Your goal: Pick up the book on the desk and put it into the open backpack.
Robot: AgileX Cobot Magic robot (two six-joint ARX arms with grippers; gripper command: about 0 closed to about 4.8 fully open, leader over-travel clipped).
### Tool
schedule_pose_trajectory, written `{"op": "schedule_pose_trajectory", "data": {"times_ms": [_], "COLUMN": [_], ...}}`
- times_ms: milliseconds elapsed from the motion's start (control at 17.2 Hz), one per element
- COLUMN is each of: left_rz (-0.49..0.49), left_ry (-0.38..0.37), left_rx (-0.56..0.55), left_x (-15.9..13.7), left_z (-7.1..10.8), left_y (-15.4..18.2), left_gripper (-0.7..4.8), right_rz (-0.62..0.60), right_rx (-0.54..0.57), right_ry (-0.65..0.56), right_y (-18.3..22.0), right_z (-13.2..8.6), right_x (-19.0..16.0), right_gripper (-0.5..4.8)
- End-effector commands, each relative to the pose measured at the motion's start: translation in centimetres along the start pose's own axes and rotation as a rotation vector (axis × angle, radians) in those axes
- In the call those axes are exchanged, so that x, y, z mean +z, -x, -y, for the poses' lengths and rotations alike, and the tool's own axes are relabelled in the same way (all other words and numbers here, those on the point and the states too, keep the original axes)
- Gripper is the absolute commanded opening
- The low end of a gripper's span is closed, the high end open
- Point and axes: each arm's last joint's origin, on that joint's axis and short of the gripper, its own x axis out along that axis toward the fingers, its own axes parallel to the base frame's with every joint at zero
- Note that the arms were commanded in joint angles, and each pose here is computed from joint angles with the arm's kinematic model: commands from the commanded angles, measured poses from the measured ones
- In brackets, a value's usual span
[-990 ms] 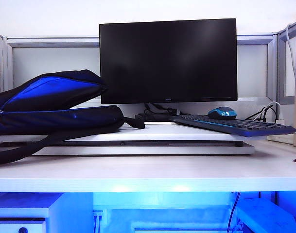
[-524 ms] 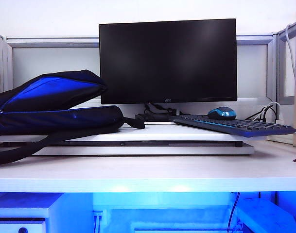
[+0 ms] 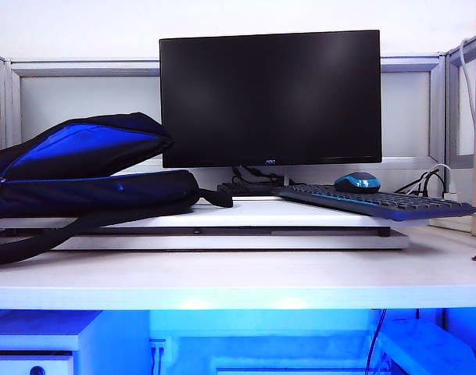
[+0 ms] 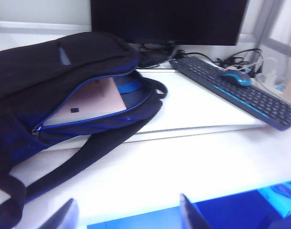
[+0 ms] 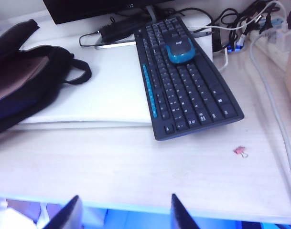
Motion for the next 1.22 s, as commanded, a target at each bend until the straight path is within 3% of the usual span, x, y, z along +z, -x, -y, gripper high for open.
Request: {"op": "schedule_pose_trajectory", "data": {"times_ms": [58,175,291,466,932,1223], "left_rz": [0.006,0.001,0.025,0.027,-0.034,-0.099], "left_ry": [0.092,0.096,0.171,0.203,0.215,0.159], "left_rx": [0.074,0.102,0.143,0.149,0.176,0.178], "left_x": [-0.2,-0.7,-1.5,-2.7,-7.7,-9.7], "left_z": [-0.3,-0.6,-1.1,-1.6,-3.1,-3.5], "left_y": [-0.2,-0.6,-1.5,-2.5,-5.2,-5.9], "left_gripper": [2.77,2.77,2.76,2.76,2.67,2.65], "right_rz": [0.101,0.143,0.125,0.119,0.047,-0.007], "right_rx": [-0.022,-0.019,-0.021,-0.022,-0.057,-0.072], "right_ry": [-0.004,-0.010,-0.061,-0.063,-0.086,-0.054], "right_y": [1.1,1.6,1.2,0.8,-1.9,-2.7], "right_z": [0.1,0.2,0.6,0.8,2.5,3.2], "right_x": [-2.1,-3.5,-4.8,-5.3,-9.3,-11.1], "right_gripper": [2.10,2.09,2.09,2.09,1.99,1.99]}}
